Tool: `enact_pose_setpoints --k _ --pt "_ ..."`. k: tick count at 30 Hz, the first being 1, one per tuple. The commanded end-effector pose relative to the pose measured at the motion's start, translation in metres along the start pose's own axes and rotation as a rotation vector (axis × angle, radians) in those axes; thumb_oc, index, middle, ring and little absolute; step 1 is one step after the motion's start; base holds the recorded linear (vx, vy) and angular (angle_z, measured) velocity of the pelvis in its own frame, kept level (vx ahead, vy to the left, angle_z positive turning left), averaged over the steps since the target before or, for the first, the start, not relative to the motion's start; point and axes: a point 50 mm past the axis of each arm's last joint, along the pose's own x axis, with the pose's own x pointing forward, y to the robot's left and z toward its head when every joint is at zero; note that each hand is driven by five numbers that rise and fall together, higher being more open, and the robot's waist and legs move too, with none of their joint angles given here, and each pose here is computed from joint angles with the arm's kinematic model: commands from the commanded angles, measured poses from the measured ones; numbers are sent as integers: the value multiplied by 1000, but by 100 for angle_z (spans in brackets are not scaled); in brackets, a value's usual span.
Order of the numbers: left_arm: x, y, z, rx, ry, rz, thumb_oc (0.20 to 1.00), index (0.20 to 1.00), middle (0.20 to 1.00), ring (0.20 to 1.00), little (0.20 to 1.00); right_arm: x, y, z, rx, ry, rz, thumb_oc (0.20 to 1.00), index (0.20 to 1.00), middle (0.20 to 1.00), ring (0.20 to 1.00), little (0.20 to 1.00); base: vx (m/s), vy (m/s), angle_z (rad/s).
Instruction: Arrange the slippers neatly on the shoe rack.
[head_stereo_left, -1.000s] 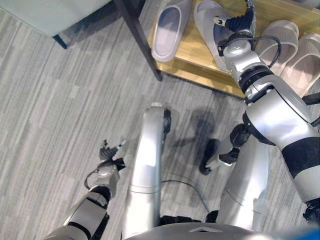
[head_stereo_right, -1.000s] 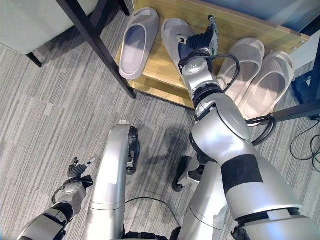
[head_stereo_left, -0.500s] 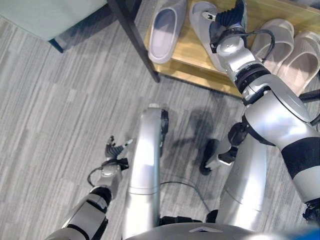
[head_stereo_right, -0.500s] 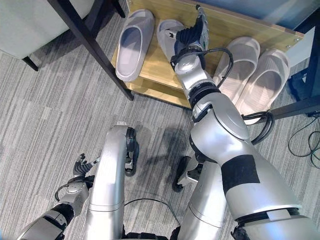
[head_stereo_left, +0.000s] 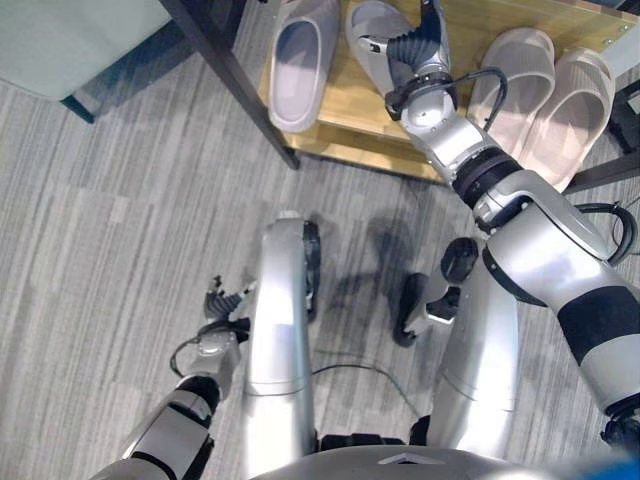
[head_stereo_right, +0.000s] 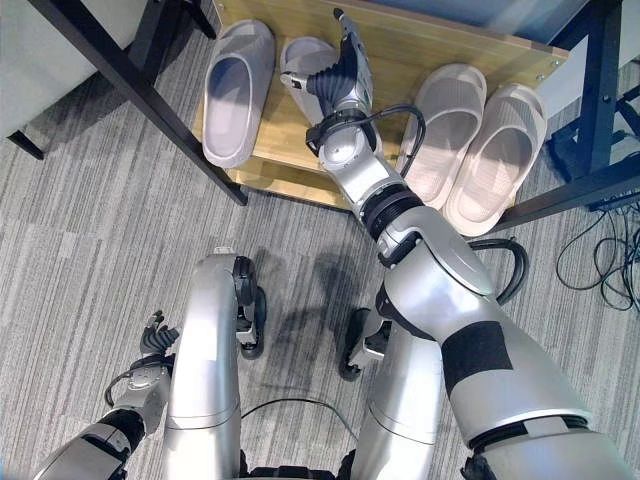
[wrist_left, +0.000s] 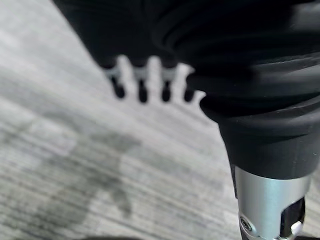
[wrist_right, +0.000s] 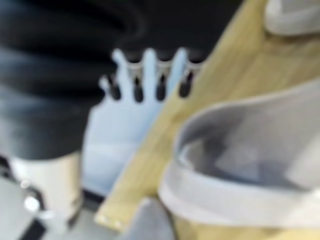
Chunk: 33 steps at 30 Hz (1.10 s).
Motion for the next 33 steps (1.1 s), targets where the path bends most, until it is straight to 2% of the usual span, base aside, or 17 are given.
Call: enact_pose_setpoints --k 1,19,28,33 --pt "-2 17 2 -3 -37 36 1000 1000 1000 1000 1000 13 -20 43 53 -163 -90 1000 1000 1000 1000 1000 -4 -8 -4" --pt "-3 22 2 -3 -35 47 1000 1000 1000 1000 1000 -2 -36 14 140 -148 -97 1000 1000 1000 1000 1000 0 0 -2" --pt "-3 26 9 -28 -59 54 1000 1000 1000 1000 1000 -24 -51 -4 108 -209 -53 1000 1000 1000 1000 1000 -2 -2 -3" --pt "-5 28 11 -25 -81 32 1000 1000 1000 1000 1000 -37 -71 -16 -17 -269 -25 1000 1000 1000 1000 1000 0 0 0"
